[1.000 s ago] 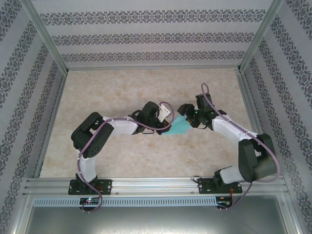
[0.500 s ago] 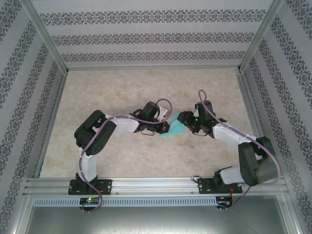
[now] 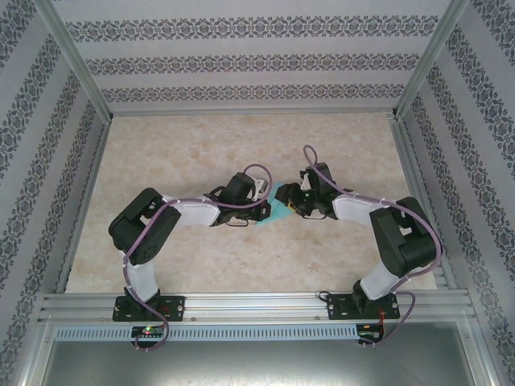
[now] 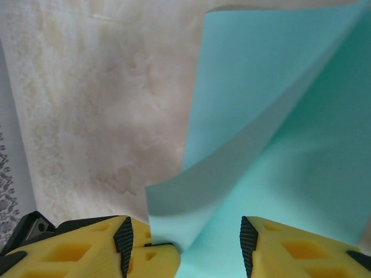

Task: Fold a paper plane with a square sheet of paper (pick it up from the middle)
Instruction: Fourth fold the wing at the center of the table.

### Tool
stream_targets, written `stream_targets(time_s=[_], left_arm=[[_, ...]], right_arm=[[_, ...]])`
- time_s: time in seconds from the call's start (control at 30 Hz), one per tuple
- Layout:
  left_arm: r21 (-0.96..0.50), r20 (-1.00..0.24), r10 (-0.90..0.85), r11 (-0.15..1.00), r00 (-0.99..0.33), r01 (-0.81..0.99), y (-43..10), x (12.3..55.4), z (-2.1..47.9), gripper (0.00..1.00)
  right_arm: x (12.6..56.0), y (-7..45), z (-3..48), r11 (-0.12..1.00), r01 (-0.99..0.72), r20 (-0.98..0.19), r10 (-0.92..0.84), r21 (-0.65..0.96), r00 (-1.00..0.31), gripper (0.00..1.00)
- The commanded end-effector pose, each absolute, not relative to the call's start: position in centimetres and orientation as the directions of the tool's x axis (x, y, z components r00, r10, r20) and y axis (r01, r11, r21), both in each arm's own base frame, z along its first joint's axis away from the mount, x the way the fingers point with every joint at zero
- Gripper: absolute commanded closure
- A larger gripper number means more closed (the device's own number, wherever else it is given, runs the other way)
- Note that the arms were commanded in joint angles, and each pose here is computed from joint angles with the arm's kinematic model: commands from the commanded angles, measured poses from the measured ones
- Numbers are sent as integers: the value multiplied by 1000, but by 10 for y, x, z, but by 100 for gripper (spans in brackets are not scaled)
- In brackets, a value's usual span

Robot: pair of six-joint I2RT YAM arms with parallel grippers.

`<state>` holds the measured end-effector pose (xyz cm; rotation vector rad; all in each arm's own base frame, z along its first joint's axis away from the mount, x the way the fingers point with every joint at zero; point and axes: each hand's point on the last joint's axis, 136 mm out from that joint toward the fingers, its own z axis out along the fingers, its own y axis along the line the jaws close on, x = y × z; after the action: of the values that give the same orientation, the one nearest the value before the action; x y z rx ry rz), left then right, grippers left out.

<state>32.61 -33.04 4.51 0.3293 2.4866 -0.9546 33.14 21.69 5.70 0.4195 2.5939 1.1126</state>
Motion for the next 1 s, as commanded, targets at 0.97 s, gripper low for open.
stream_targets(time_s=[0.97], left_arm=[[-810,-244,-162,576,-956,109,-321,341,43,93]], right_arm=[[359,227,45,648,115,-161,351,753,-922,54]])
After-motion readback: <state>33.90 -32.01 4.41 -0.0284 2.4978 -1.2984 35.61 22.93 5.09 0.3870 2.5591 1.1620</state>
